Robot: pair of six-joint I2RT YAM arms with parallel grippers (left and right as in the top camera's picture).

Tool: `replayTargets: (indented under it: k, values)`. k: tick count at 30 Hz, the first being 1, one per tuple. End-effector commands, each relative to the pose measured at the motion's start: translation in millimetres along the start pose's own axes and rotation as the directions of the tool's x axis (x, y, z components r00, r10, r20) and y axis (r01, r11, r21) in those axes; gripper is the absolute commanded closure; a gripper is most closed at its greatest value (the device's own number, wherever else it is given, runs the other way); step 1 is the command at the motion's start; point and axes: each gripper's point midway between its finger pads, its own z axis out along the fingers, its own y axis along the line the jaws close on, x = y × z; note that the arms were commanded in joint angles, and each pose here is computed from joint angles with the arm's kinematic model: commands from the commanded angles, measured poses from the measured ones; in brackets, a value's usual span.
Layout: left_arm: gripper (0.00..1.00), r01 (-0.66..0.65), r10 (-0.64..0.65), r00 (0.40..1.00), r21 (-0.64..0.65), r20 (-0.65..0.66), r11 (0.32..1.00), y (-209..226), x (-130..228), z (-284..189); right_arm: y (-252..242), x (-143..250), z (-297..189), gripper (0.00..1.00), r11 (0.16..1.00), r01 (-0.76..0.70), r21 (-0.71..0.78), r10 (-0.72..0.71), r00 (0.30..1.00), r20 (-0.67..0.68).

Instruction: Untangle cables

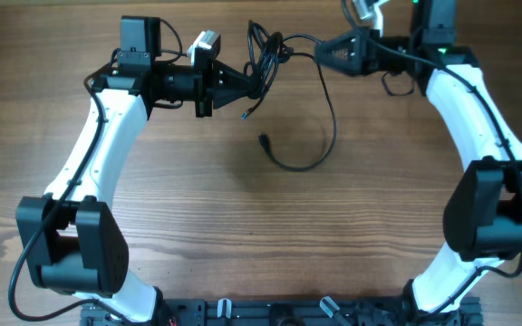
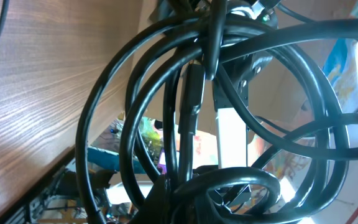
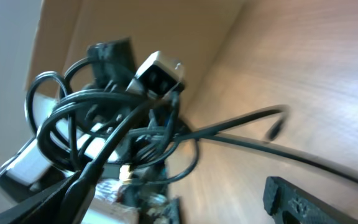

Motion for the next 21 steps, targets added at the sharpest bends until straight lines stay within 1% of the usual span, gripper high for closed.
replayTargets:
  k: [1, 2, 3, 4, 6, 7, 8, 9, 10, 11, 13, 14, 16, 18, 19, 21]
  values:
    - [0.96, 0.072, -0.072, 0.997, -0.004, 0.026, 0.997, -4.6, -2.4, -4.1, -5.9, -33.2, -42.4, 0.04, 1.0, -0.005, 0.008, 0.004, 0.995, 0.1]
    - [0.96, 0.158, -0.158, 0.987, -0.009, 0.04, 0.987, -3.0, -4.5, -4.2, -4.3, -39.9, -61.7, 0.09, 0.998, -0.065, -0.008, 0.065, 0.99, 0.125]
    - [0.96, 0.197, -0.197, 0.979, -0.013, 0.051, 0.98, -1.8, -6.1, -4.3, 1.9, -34.7, -64.9, 0.13, 0.997, -0.063, -0.047, 0.068, 0.993, 0.098]
    - [0.96, 0.246, -0.245, 0.967, -0.019, 0.07, 0.969, 0.5, -8.9, -4.2, 8.2, -26.3, -62.9, 0.19, 0.993, -0.074, -0.092, 0.08, 0.995, 0.06]
    - [0.96, 0.388, -0.382, 0.915, -0.023, 0.129, 0.921, 6.4, -16.9, -5.0, 9.3, -8.2, -45.5, 0.22, 0.986, -0.117, -0.122, 0.12, 0.993, 0.015]
    - [0.96, 0.412, -0.407, 0.904, -0.016, 0.129, 0.911, 5.3, -17.5, -5.0, 4.0, -2.0, -37.5, 0.24, 0.985, -0.139, -0.097, 0.141, 0.99, 0.012]
    - [0.96, 0.419, -0.414, 0.901, -0.011, 0.128, 0.908, 3.5, -18.3, -4.8, -3.7, 6.7, -25.6, 0.3, 0.985, -0.163, -0.053, 0.163, 0.987, 0.003]
    - [0.96, 0.417, -0.413, 0.902, -0.006, 0.124, 0.909, 1.4, -18.6, -4.8, -8.9, 17.1, -8.2, 0.34, 0.986, -0.167, -0.008, 0.167, 0.986, -0.023]
    - [0.96, 0.429, -0.426, 0.897, -0.002, 0.118, 0.903, 0.4, -18.1, -4.6, -9.4, 26.6, 15.7, 0.41, 0.988, -0.152, 0.024, 0.153, 0.986, -0.063]
    - [0.96, 0.423, -0.421, 0.901, 0.001, 0.105, 0.906, -1.5, -16.5, -4.2, -9.5, 30.3, 27.4, 0.46, 0.987, -0.155, 0.041, 0.158, 0.984, -0.079]
    - [0.96, 0.418, -0.418, 0.907, 0.006, 0.055, 0.908, -6.2, -9.2, -2.0, -19.3, 33.7, 51.8, 0.62, 0.973, -0.187, 0.138, 0.199, 0.977, -0.076]
    - [0.96, 0.408, -0.408, 0.913, 0.008, 0.024, 0.913, -9.5, -4.7, 0.0, -22.5, 31.4, 58.3, 0.66, 0.965, -0.2, 0.168, 0.212, 0.975, -0.061]
    - [0.96, 0.335, -0.334, 0.942, 0.022, -0.038, 0.942, -21.3, 2.2, 4.6, -27.3, 21.4, 65.8, 0.67, 0.954, -0.215, 0.208, 0.223, 0.975, -0.013]
    - [0.96, 0.313, -0.312, 0.949, 0.024, -0.048, 0.949, -23.7, 3.6, 6.7, -35.6, 14.4, 64.3, 0.67, 0.937, -0.243, 0.251, 0.241, 0.97, 0.036]
    - [0.96, 0.313, -0.312, 0.949, 0.022, -0.051, 0.95, -23.5, 4.3, 8.1, -39.7, 10.4, 63.2, 0.7, 0.929, -0.254, 0.271, 0.246, 0.967, 0.062]
    - [0.96, 0.312, -0.311, 0.949, 0.02, -0.054, 0.95, -23.5, 5.1, 9.6, -34.5, 3.8, 64.7, 0.74, 0.938, -0.246, 0.246, 0.235, 0.969, 0.072]
